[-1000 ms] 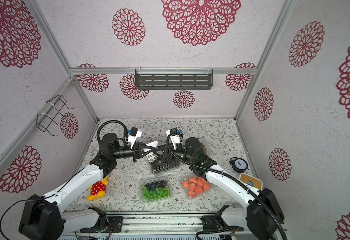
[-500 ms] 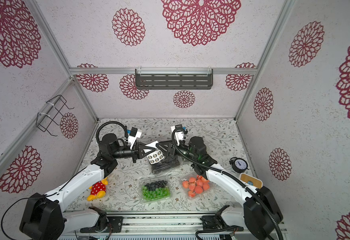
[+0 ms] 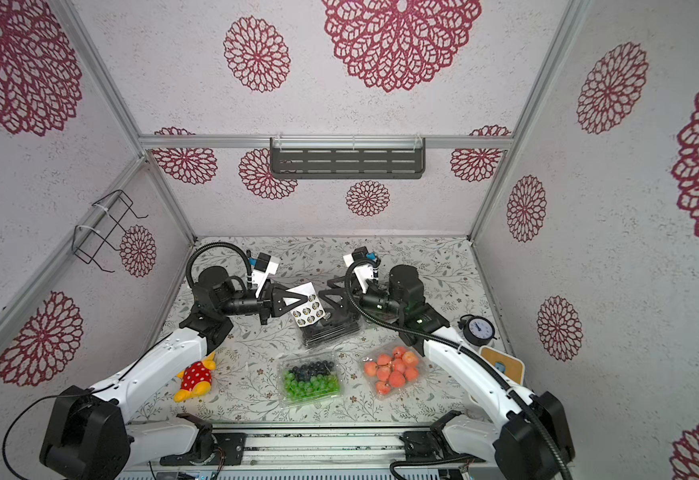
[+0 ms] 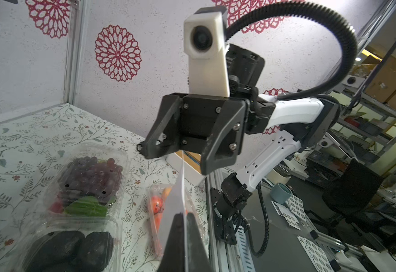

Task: Label fruit boxes
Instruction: Adjust the label sticker.

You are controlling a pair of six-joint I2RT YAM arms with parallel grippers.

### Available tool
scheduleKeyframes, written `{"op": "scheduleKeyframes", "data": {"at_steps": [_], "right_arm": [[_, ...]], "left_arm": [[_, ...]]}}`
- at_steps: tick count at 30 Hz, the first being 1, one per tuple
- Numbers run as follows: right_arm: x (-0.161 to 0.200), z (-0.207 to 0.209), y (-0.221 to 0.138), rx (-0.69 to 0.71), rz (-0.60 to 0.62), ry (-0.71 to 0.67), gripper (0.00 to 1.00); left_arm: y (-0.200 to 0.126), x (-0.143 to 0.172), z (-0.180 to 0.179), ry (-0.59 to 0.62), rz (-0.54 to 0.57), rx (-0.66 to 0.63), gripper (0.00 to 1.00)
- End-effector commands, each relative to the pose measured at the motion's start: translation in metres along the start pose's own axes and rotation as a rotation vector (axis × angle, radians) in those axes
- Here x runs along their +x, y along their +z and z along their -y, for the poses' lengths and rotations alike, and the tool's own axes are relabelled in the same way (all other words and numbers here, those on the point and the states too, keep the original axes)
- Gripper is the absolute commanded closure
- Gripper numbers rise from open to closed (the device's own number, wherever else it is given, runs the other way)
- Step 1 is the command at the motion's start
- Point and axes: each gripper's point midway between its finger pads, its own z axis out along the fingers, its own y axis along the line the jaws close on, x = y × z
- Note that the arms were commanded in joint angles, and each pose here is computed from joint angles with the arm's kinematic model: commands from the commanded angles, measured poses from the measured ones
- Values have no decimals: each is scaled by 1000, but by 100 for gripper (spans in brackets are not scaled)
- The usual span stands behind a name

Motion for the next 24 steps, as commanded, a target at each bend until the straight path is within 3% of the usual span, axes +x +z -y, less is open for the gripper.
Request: {"op": "scheduleKeyframes", "data": {"at_steps": [1,8,18,21,24], "right_arm": [[0,-21,1,-152,3,-105,45],[-2,-38,9,-349,10,-93,50],[4,-40,9,-375,2,-98,98],[6,-42,7,-391,2,-115,100],[8,-42,8,-402,-3,-118,100]], "left_arm": [[-3,-1,9,9,1,35,100],[-1,1,8,7,-3,40,100],[-1,2,4,4,-10,20,100],[0,2,3,-6,-8,20,100],[-2,-5,8,-2,19,37,76]]}}
